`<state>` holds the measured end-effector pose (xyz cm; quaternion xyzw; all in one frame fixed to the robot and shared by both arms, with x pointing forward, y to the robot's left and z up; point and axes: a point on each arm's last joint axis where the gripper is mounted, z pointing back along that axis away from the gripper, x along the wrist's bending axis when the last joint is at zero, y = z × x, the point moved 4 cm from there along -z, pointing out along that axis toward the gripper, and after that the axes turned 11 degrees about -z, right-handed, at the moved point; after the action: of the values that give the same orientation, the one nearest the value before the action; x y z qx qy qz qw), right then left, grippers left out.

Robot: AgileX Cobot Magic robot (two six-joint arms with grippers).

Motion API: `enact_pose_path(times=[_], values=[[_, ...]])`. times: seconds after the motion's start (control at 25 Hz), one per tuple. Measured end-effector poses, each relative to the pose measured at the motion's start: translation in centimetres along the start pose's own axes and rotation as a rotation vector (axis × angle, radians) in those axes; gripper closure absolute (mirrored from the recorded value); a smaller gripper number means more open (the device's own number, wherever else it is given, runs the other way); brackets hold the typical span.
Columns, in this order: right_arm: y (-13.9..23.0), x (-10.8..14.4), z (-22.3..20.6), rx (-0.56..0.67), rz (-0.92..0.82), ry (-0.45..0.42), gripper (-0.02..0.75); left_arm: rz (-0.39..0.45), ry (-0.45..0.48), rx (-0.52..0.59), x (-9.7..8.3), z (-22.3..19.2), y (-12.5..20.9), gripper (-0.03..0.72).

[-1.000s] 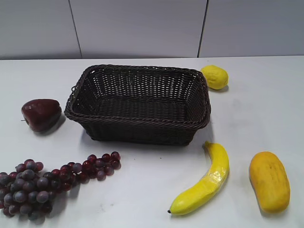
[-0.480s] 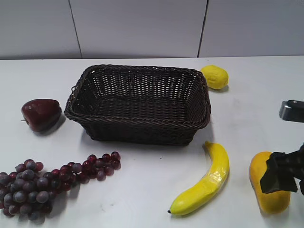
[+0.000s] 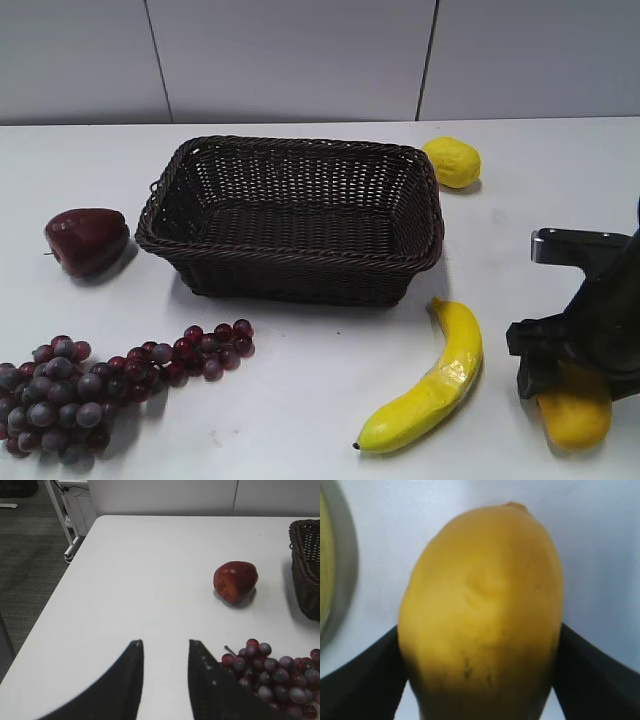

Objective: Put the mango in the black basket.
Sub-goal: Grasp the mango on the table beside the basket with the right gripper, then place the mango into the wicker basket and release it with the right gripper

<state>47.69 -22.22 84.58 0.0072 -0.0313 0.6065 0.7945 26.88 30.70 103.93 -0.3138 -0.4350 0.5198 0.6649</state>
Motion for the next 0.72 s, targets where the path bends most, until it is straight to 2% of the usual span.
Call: enact_pose_path(times=[0.16,0.44,0.72], values=[[-0.3,0.2,-0.1,0.024,-0.001,0.015,0.176,0.0,0.0,0.0,0.0,0.0,0.0,0.448],[-1.0,0.4,1.3,0.026,0.031,0.036,0.176,0.0,0.0,0.0,0.0,0.0,0.0,0.448],[-6.0,3.7,9.7,-0.188,0.076,-0.068,0.176,0.0,0.0,0.0,0.0,0.0,0.0,0.448]])
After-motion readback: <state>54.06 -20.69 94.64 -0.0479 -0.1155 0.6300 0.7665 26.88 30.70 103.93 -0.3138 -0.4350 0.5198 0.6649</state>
